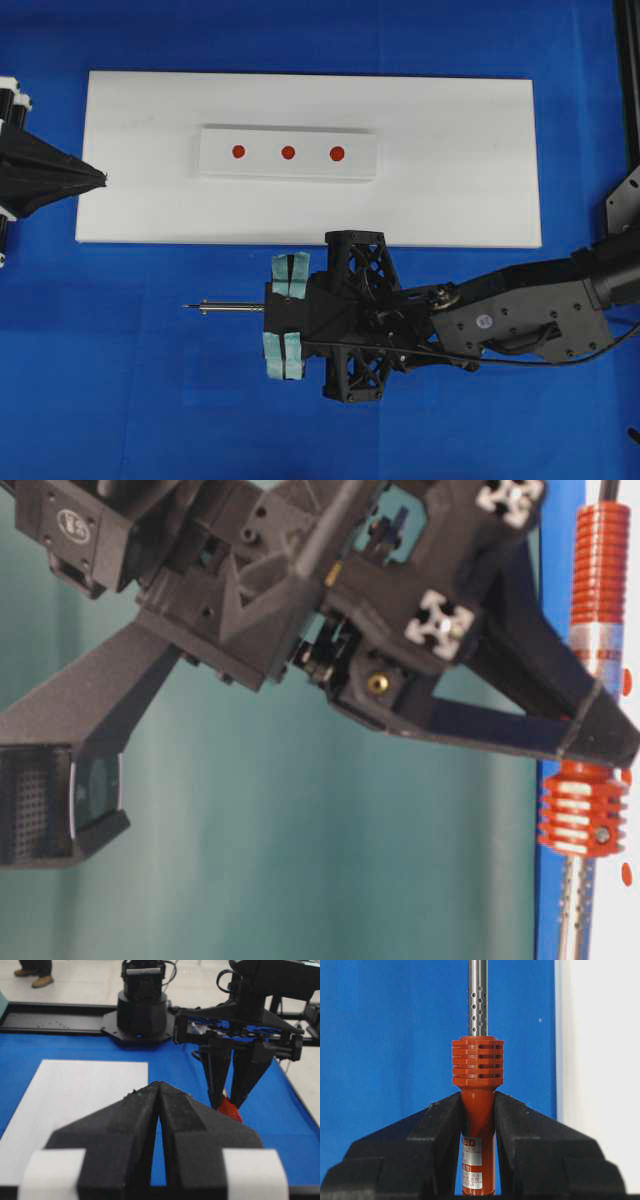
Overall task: Touch the tip of the soldering iron to the mark.
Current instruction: 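Lay the iron flat on the table and open the right gripper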
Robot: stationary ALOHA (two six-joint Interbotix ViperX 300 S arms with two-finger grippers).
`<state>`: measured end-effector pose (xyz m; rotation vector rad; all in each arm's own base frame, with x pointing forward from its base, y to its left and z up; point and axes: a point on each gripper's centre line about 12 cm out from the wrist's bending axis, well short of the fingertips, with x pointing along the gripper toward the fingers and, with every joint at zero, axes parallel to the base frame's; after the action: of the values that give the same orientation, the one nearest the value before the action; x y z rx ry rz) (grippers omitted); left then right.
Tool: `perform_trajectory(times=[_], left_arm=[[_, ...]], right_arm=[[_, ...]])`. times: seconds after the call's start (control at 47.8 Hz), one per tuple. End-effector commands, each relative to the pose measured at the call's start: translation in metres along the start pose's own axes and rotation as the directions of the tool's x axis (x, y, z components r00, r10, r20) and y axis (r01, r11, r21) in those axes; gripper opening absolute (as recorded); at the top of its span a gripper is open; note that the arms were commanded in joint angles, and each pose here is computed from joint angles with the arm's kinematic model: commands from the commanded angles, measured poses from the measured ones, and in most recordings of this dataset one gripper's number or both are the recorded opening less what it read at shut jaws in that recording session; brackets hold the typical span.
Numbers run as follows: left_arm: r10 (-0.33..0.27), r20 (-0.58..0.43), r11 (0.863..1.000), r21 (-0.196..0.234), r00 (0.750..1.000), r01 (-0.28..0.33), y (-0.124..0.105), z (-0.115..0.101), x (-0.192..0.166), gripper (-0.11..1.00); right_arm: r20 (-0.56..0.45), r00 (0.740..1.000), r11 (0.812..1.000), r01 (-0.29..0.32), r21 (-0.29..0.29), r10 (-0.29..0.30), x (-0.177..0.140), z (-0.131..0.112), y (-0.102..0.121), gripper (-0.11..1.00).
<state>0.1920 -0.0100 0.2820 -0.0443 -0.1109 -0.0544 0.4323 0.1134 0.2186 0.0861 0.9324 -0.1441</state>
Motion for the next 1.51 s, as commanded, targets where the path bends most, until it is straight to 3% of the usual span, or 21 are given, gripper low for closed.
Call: perform_trajectory(times=[0.0, 0.607, 1.34, 1.403, 1.487], left_arm=[[-0.004, 0.015, 1.000, 0.000, 1.000, 0.004, -0.001, 0.004, 0.002, 0.00], [-0.004, 0.006, 1.000, 0.000, 1.000, 0.004, -0.001, 0.002, 0.003, 0.00], [-0.004, -0.002, 1.000, 0.000, 1.000, 0.004, -0.001, 0.002, 0.002, 0.00], [-0.004, -0.002, 1.000, 0.000, 1.000, 0.004, -0.001, 0.002, 0.002, 0.00], [-0.003, -0.003, 1.000, 0.000, 1.000, 0.003, -0.001, 0.002, 0.002, 0.00]], right_arm=[[0.044, 0.999, 1.000, -0.025, 0.008, 0.024, -0.007, 0.011, 0.002, 0.06], [0.047, 0.986, 0.987, -0.162, 0.012, 0.162, 0.085, -0.031, 0.021, 0.06], [0.042, 0.980, 0.980, -0.195, 0.031, 0.194, 0.105, -0.043, 0.021, 0.07], [0.041, 0.981, 0.980, -0.194, 0.039, 0.192, 0.106, -0.044, 0.020, 0.09], [0.042, 0.980, 0.980, -0.195, 0.042, 0.193, 0.105, -0.043, 0.020, 0.26]])
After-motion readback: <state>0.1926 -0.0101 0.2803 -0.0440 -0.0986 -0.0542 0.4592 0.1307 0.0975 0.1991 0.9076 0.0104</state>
